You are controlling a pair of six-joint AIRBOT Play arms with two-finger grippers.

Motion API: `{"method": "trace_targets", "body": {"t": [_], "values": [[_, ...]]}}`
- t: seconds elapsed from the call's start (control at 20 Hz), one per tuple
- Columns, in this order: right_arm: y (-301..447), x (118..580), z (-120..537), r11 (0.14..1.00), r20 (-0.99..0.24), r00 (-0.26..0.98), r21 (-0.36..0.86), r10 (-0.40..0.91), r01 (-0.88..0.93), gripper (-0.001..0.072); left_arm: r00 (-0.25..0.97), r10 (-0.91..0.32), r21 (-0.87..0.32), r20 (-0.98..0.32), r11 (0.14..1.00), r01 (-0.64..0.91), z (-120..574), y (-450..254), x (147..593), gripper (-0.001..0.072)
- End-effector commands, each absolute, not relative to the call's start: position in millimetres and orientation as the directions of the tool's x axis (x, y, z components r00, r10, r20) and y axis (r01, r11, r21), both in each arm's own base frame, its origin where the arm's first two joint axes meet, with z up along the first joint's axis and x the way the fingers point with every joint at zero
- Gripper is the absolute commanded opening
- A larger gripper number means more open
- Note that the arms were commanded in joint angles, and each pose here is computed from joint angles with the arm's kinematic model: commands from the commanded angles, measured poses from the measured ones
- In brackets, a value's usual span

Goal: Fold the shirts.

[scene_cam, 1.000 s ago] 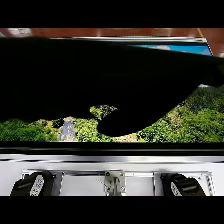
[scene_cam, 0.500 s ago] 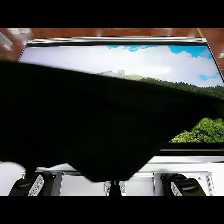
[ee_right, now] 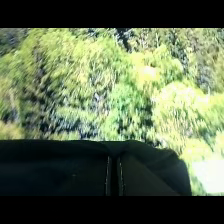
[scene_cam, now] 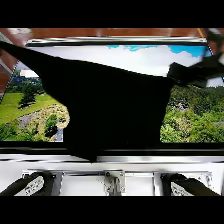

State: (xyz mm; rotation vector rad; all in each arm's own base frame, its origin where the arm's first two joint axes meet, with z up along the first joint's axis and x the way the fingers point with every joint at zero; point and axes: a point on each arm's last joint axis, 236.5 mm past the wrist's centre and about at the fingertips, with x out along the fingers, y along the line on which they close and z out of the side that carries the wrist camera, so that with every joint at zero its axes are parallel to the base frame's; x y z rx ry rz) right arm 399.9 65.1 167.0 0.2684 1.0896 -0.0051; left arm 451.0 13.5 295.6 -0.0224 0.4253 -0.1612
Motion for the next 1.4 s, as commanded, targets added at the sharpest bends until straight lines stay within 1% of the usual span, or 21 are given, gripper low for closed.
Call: {"method": "trace_targets", "body": {"t": [0.0,0.15,0.35,0.4,0.45,0.5,0.55,0.6,0.65,0.7,0.75,0.8,0.85,0.9,0.95,1.0,1.05,1.1,1.2,1.25,1.35], "values": [[71.5,472.4,90.1,0.968,-0.885,0.451,0.203,0.117,0.147,0.0065,0.775,-0.228,-0.136,-0.589,0.974,0.183,196.5,-0.2,493.5,0.0034],[75.9,492.5,36.1,0.957,-0.912,0.394,0.210,0.118,0.200,0.0065,0.667,-0.287,-0.203,-0.688,0.958,0.203,131.8,-26.6,509.1,0.0035],[103.4,491.0,-28.5,0.916,-0.941,0.258,0.288,0.218,0.278,0.0077,0.384,-0.378,-0.316,-0.842,0.924,0.217,30.3,-73.0,489.5,0.0036],[110.0,490.0,-36.3,0.907,-0.940,0.239,0.308,0.243,0.286,0.0091,0.325,-0.387,-0.347,-0.863,0.921,0.176,12.4,-77.6,482.9,0.0094],[109.7,491.2,-38.6,0.906,-0.940,0.240,0.309,0.244,0.289,0.0170,0.290,-0.384,-0.369,-0.876,0.923,0.107,0.7,-77.8,479.2,0.0270],[105.3,491.2,-35.1,0.915,-0.940,0.242,0.303,0.241,0.268,0.0494,0.271,-0.365,-0.371,-0.891,0.928,0.029,-5.7,-70.5,476.0,0.0519],[98.1,488.6,-26.0,0.935,-0.941,0.238,0.291,0.241,0.202,0.0673,0.246,-0.335,-0.351,-0.910,0.936,-0.026,-7.2,-57.0,469.5,0.0609],[81.1,482.2,-15.0,0.956,-0.951,0.221,0.254,0.218,0.149,0.0673,0.193,-0.290,-0.303,-0.937,0.952,-0.039,-8.7,-37.0,456.4,0.0580],[55.8,471.1,-5.8,0.973,-0.967,0.193,0.194,0.169,0.121,0.0673,0.104,-0.236,-0.243,-0.966,0.968,-0.060,-11.7,-11.6,434.4,0.0580],[21.3,446.4,2.2,0.988,-0.989,0.117,0.107,0.094,0.109,0.0672,-0.014,-0.186,-0.184,-0.983,0.978,-0.094,-15.0,16.5,404.3,0.0580],[-16.5,422.2,7.5,0.991,-0.999,0.038,0.004,-0.001,0.131,0.0671,-0.121,-0.169,-0.152,-0.978,0.979,-0.137,-16.3,38.7,374.9,0.0580],[-50.1,395.9,12.6,0.984,-0.997,-0.048,-0.075,-0.068,0.161,0.0601,-0.183,-0.191,-0.158,-0.964,0.970,-0.184,-17.0,50.3,353.0,0.0581],[-63.3,374.3,14.1,0.983,-0.994,-0.104,-0.052,-0.034,0.178,0.0562,-0.208,-0.231,-0.181,-0.951,0.956,-0.232,-19.4,55.4,333.5,0.0581],[-62.5,359.6,11.9,0.976,-0.990,-0.125,0.030,0.058,0.215,0.0562,-0.208,-0.276,-0.217,-0.938,0.939,-0.266,-25.5,53.3,316.9,0.0581],[-55.5,351.0,7.3,0.954,-0.979,-0.106,0.140,0.173,0.264,0.0563,-0.196,-0.321,-0.255,-0.926,0.919,-0.301,-37.3,46.4,298.5,0.0585],[-51.1,347.8,1.3,0.924,-0.966,-0.063,0.221,0.252,0.312,0.0565,-0.169,-0.363,-0.297,-0.916,0.899,-0.322,-51.5,36.0,284.3,0.0611],[-47.6,344.6,-6.7,0.889,-0.951,-0.017,0.283,0.310,0.359,0.0567,-0.143,-0.411,-0.348,-0.900,0.876,-0.333,-66.0,21.7,270.1,0.0673],[-44.5,340.2,-14.5,0.863,-0.938,0.011,0.323,0.346,0.389,0.0568,-0.125,-0.456,-0.393,-0.881,0.853,-0.344,-77.7,7.2,258.3,0.0681],[-41.6,327.6,-30.8,0.844,-0.932,0.014,0.333,0.361,0.420,0.0568,-0.106,-0.554,-0.490,-0.826,0.799,-0.349,-93.4,-24.4,241.9,0.0673],[-40.5,324.0,-37.0,0.845,-0.933,0.008,0.330,0.360,0.420,0.0568,-0.085,-0.592,-0.529,-0.801,0.767,-0.362,-97.8,-36.1,240.5,0.0655],[-37.0,325.3,-42.6,0.835,-0.928,0.022,0.344,0.372,0.430,0.0568,-0.027,-0.623,-0.563,-0.782,0.723,-0.400,-107.6,-47.8,243.5,0.0655]]}}
